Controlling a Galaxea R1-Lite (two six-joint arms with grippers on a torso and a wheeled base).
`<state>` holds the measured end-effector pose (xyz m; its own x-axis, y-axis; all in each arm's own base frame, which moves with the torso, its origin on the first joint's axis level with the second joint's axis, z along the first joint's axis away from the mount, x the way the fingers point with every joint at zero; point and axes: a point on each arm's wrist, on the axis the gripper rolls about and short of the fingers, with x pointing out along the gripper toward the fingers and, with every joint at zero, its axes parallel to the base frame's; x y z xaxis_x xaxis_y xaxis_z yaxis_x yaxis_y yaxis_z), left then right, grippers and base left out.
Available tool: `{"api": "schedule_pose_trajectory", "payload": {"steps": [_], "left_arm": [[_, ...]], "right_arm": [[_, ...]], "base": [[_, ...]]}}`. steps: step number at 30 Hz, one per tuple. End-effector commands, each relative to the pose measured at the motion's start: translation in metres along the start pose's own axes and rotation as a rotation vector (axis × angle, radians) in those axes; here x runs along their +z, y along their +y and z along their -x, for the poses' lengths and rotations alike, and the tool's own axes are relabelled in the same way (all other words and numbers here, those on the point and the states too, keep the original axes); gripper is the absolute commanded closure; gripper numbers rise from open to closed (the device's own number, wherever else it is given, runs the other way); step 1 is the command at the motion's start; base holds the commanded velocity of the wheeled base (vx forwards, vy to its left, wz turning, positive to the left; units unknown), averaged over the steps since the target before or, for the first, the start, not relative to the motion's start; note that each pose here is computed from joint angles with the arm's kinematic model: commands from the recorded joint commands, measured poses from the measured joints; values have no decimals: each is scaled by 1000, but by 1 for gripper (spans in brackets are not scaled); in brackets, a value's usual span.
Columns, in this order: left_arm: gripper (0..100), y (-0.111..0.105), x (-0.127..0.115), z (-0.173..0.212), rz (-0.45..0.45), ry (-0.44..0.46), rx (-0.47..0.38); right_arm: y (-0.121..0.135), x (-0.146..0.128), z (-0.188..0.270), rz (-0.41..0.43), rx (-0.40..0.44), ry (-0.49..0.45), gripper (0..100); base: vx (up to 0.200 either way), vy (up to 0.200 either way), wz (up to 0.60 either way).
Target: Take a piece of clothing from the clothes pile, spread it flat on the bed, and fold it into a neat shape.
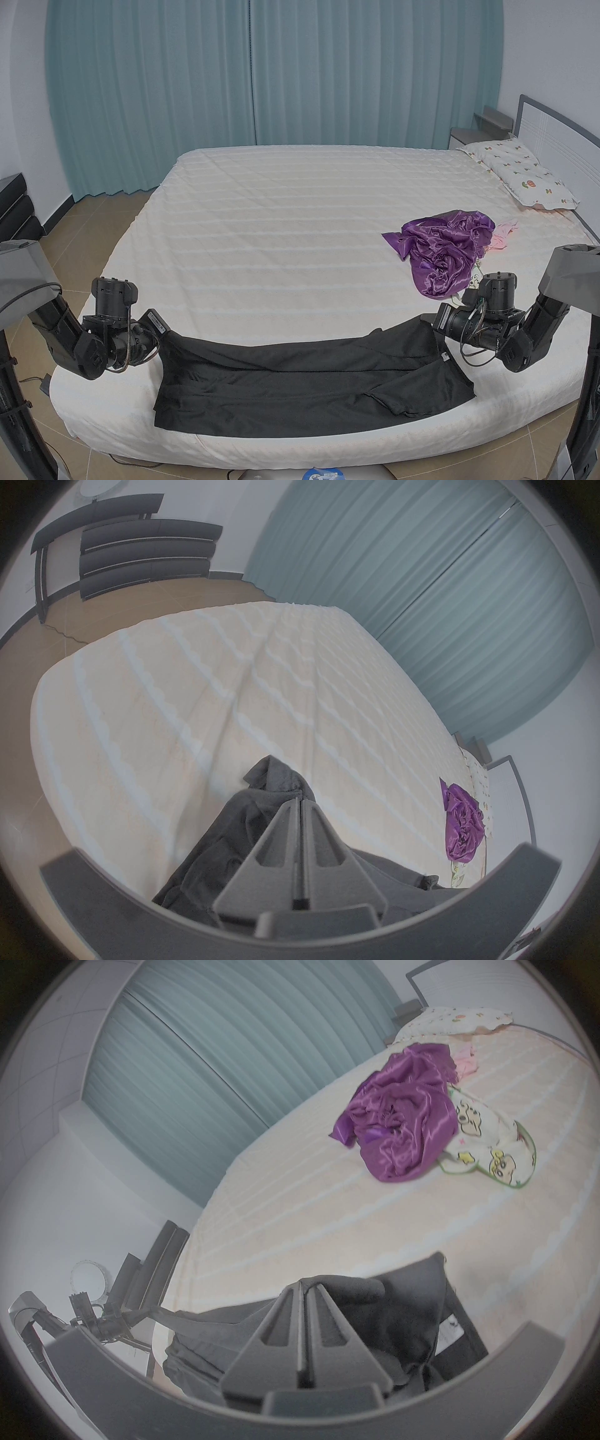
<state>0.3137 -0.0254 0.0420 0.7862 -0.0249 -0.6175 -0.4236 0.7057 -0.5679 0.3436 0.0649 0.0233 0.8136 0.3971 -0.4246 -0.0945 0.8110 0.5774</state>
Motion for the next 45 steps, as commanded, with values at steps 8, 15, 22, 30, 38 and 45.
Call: {"api": "schedule_pose_trajectory", "payload": {"steps": [8, 15, 22, 30, 38, 45], "left_arm": [[100, -14, 29, -5, 31, -97, -61], [100, -14, 30, -9, 29, -95, -57], [100, -11, 27, -12, 24, -82, -43], [100, -12, 27, -11, 25, -85, -48], [100, -10, 23, -13, 17, -67, -38], [100, -5, 17, -16, -28, -47, -17]], "right_arm": [[7, 26, 7, 23, 53, -130, 100], [12, 35, 9, 42, 86, -186, 100], [20, 43, 2, 59, 112, -214, 100], [27, 57, -5, 77, 139, -255, 100], [23, 56, -14, 85, 126, -240, 100], [15, 46, -8, 107, 96, -196, 100]], "base": [[0, 0, 0], [0, 0, 0], [0, 0, 0], [0, 0, 0], [0, 0, 0], [0, 0, 0]]}}
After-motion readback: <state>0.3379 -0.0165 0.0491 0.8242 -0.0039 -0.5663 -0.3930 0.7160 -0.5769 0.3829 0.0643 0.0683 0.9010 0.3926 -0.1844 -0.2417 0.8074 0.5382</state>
